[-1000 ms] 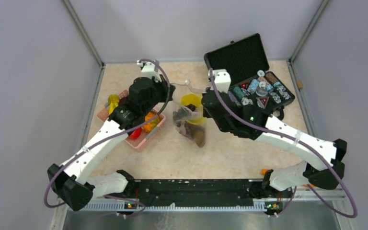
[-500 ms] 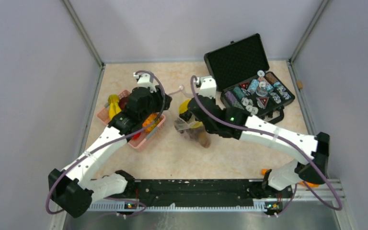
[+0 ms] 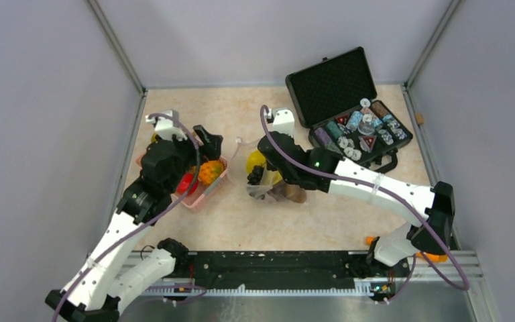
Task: Place the food in the zip-top bag and seal the zipper
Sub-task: Adjust the zipper food storage bag at the center of the board, then pick up the fake fruit from the bin.
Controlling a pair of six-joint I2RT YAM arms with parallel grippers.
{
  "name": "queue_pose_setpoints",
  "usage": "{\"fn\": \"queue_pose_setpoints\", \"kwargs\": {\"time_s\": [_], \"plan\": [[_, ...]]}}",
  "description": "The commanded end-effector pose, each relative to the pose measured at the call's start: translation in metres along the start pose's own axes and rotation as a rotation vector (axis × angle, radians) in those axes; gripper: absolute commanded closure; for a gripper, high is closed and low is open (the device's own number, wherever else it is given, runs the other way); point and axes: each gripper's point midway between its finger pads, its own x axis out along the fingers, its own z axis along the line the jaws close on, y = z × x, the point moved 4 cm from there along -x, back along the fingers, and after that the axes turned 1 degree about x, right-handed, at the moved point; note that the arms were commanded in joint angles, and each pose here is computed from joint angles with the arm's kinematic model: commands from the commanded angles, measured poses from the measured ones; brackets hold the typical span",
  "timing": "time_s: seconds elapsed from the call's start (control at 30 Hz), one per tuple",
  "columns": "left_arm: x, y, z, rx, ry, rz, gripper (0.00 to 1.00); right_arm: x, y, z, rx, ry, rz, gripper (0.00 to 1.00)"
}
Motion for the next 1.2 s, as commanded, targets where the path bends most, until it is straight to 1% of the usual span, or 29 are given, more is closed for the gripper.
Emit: {"fn": "queue_pose_setpoints", "kwargs": {"time_s": [0.0, 0.1, 0.2, 0.3, 0.4, 0.5, 0.53, 0.6, 0.67, 0.7, 0.73, 0.8, 0.87, 0.9, 0.97, 1.03, 1.07, 1.13, 1.17], "plan": [[-0.010, -0.012, 0.030, 0.025, -0.152, -0.058, 0.01, -0.004, -0.024, 0.006, 0.060, -0.049, -0.057, 1.00], [-0.007, -0.011, 0.053, 0.010, -0.275, -0.041, 0.01, -0.005, -0.025, 0.006, 0.064, -0.061, -0.059, 1.00], [0.005, 0.001, 0.079, -0.084, -0.359, -0.052, 0.01, -0.006, -0.025, 0.005, 0.062, -0.071, -0.065, 1.00], [0.016, 0.011, 0.105, -0.180, -0.420, -0.010, 0.01, -0.006, -0.025, 0.004, 0.058, -0.084, -0.060, 1.00], [0.018, 0.014, 0.142, -0.254, -0.540, 0.016, 0.01, -0.007, -0.025, 0.000, 0.051, -0.083, -0.055, 1.00], [0.018, 0.009, 0.175, -0.323, -0.617, -0.009, 0.01, -0.010, -0.025, -0.002, 0.060, -0.095, -0.060, 1.00], [0.018, 0.003, 0.186, -0.322, -0.645, -0.035, 0.01, -0.010, -0.025, -0.002, 0.063, -0.100, -0.062, 1.00], [0.023, -0.009, 0.197, -0.327, -0.641, -0.039, 0.01, -0.013, -0.026, -0.003, 0.069, -0.110, -0.066, 1.00], [0.035, -0.022, 0.200, -0.311, -0.563, -0.018, 0.01, -0.015, -0.026, -0.004, 0.071, -0.114, -0.071, 1.00], [0.042, -0.025, 0.204, -0.280, -0.553, 0.001, 0.01, -0.016, -0.027, -0.005, 0.074, -0.117, -0.075, 1.00], [0.046, -0.026, 0.210, -0.267, -0.576, 0.027, 0.01, -0.016, -0.028, -0.006, 0.075, -0.118, -0.080, 1.00], [0.051, -0.023, 0.219, -0.223, -0.599, 0.091, 0.01, -0.017, -0.029, -0.008, 0.076, -0.121, -0.085, 1.00], [0.052, -0.017, 0.235, -0.159, -0.640, 0.123, 0.01, -0.019, -0.030, -0.009, 0.075, -0.126, -0.089, 1.00], [0.051, -0.012, 0.243, -0.149, -0.661, 0.142, 0.01, -0.020, -0.030, -0.009, 0.074, -0.131, -0.091, 1.00], [0.052, -0.001, 0.263, -0.151, -0.682, 0.155, 0.01, -0.022, -0.032, -0.009, 0.071, -0.145, -0.101, 1.00], [0.050, 0.004, 0.278, -0.200, -0.718, 0.158, 0.01, -0.023, -0.034, -0.010, 0.068, -0.159, -0.108, 1.00], [0.054, 0.007, 0.280, -0.224, -0.685, 0.162, 0.01, -0.024, -0.035, -0.009, 0.068, -0.166, -0.111, 1.00], [0.062, 0.011, 0.286, -0.223, -0.644, 0.146, 0.01, -0.023, -0.036, -0.010, 0.062, -0.171, -0.112, 1.00], [0.064, 0.014, 0.287, -0.223, -0.630, 0.170, 0.01, -0.023, -0.037, -0.010, 0.060, -0.172, -0.114, 1.00]]}}
